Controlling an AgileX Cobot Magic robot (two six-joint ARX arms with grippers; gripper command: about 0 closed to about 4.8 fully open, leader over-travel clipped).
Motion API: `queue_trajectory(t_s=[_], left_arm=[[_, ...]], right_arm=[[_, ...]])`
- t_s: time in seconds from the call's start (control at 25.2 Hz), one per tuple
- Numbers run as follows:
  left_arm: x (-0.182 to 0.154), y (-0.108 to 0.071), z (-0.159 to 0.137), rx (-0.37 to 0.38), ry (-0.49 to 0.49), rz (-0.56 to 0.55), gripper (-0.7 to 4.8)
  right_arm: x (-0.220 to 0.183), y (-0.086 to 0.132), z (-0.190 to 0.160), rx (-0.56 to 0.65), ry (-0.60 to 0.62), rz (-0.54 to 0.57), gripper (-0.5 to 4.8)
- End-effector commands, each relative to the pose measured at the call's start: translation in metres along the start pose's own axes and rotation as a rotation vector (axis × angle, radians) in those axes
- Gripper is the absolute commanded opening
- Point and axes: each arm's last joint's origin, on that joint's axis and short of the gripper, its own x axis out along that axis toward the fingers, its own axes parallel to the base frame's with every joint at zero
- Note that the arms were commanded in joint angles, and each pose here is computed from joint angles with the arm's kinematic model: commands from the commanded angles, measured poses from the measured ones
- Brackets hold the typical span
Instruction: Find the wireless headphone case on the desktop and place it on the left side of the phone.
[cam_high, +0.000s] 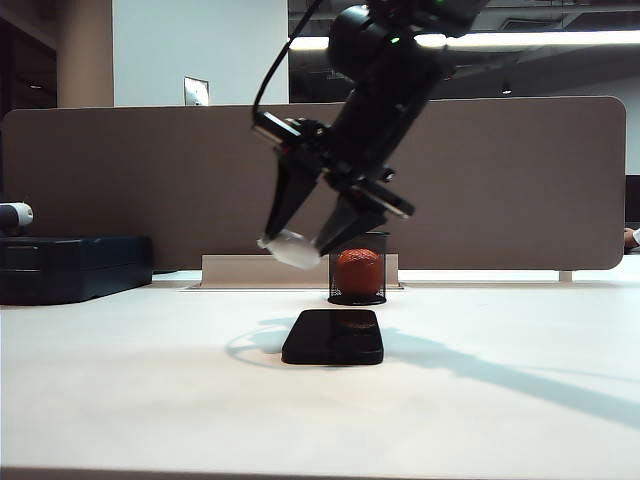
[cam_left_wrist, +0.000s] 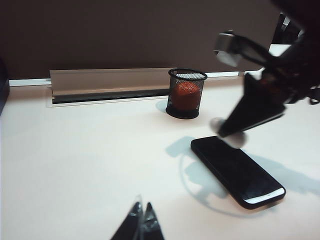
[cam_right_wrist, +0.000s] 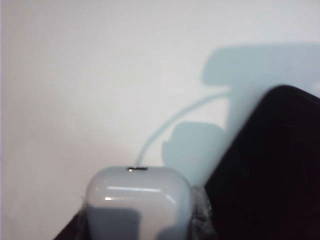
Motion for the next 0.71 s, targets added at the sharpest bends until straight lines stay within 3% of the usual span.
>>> queue_trajectory(t_s=[0.04,0.44,0.71], left_arm=[[0.000,0.000,0.002,0.011,-0.014,-0.003,-0.05],[0.000,0.000,0.002,0.011,-0.014,-0.004,-0.05],[0.000,0.000,0.002,0.010,-0.014,-0.004,-0.05]], right_arm=[[0.014,0.005,0.008,-0.001,0.001,0.029,1.46],[0.066,0.001,0.006,-0.007,0.045,0.019,1.42],[0.074,-0.001,0.006,-0.013,0.044,-0.017,1.44]])
